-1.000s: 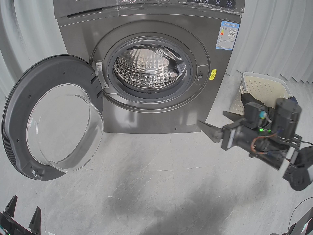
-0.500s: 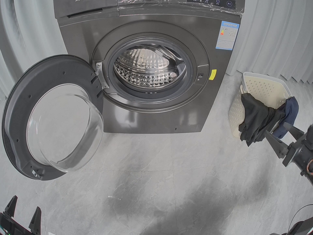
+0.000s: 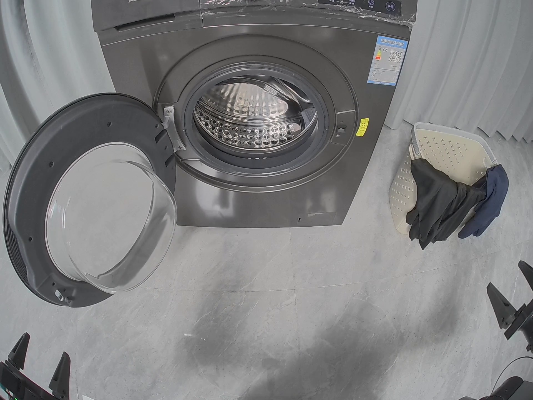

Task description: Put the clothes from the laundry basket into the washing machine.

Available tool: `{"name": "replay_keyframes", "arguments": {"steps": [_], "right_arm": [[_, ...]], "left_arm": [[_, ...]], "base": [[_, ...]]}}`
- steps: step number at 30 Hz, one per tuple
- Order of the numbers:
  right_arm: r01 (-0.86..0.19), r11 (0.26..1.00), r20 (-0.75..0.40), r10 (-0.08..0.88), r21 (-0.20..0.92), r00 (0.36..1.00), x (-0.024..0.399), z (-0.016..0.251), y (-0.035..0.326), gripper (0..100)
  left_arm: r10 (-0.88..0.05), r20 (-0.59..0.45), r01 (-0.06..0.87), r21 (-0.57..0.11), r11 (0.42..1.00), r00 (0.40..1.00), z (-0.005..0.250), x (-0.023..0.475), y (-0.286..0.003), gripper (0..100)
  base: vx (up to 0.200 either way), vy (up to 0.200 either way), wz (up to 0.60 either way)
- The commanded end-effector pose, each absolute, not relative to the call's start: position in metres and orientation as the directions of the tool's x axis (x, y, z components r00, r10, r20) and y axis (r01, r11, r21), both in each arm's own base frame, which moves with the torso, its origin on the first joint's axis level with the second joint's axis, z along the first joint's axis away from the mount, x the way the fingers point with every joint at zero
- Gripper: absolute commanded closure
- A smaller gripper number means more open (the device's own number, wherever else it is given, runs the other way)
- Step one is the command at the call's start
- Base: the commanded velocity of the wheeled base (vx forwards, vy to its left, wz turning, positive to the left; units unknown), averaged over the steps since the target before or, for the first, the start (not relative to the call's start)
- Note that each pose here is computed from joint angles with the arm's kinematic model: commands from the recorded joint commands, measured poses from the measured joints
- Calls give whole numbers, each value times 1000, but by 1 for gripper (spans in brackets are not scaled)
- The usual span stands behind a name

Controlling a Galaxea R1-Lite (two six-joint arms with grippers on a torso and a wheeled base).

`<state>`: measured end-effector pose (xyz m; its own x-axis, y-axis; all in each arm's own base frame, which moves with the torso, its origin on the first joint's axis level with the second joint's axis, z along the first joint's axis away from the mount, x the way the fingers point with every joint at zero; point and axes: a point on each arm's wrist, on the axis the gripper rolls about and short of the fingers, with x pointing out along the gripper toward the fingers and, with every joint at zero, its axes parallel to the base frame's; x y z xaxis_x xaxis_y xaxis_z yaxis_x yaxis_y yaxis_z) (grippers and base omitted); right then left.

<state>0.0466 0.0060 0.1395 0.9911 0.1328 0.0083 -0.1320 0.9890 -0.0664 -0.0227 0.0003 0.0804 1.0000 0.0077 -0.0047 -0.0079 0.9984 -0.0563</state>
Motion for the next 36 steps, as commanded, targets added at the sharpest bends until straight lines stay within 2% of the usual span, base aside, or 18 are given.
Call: {"name": "replay_keyframes", "arguments": {"steps": [1, 7, 18, 22, 27, 31, 36], "right_arm": [[-104, 992, 104, 111, -75, 988, 19, 131, 2, 0], [-94, 994, 132, 102, -64, 986, 7, 125, 1, 0], [-39, 997, 60, 43, -63, 997, -22, 83, 1, 0], [-32, 998, 72, 37, -61, 997, -23, 83, 1, 0], [41, 998, 51, -38, -43, 998, -23, 81, -1, 0], [4, 999, -9, -3, 48, 1000, -23, 75, 0, 0], [-3, 1000, 0, 3, 23, 1000, -23, 76, 0, 0]], "left_arm": [[9, -9, -10, -57, 998, 1000, 76, -22, 0, 0], [6, -9, -7, -57, 998, 1000, 76, -22, 0, 0], [6, -9, -7, -57, 998, 1000, 76, -22, 0, 0], [6, -11, -7, -57, 998, 1000, 76, -22, 0, 0], [8, -9, -8, -57, 998, 1000, 76, -22, 0, 0], [8, -9, -8, -57, 998, 1000, 76, -22, 0, 0], [8, -9, -8, -57, 998, 1000, 76, -22, 0, 0]], "base": [[0, 0, 0], [0, 0, 0], [0, 0, 0], [0, 0, 0], [0, 0, 0], [0, 0, 0], [0, 0, 0]]}}
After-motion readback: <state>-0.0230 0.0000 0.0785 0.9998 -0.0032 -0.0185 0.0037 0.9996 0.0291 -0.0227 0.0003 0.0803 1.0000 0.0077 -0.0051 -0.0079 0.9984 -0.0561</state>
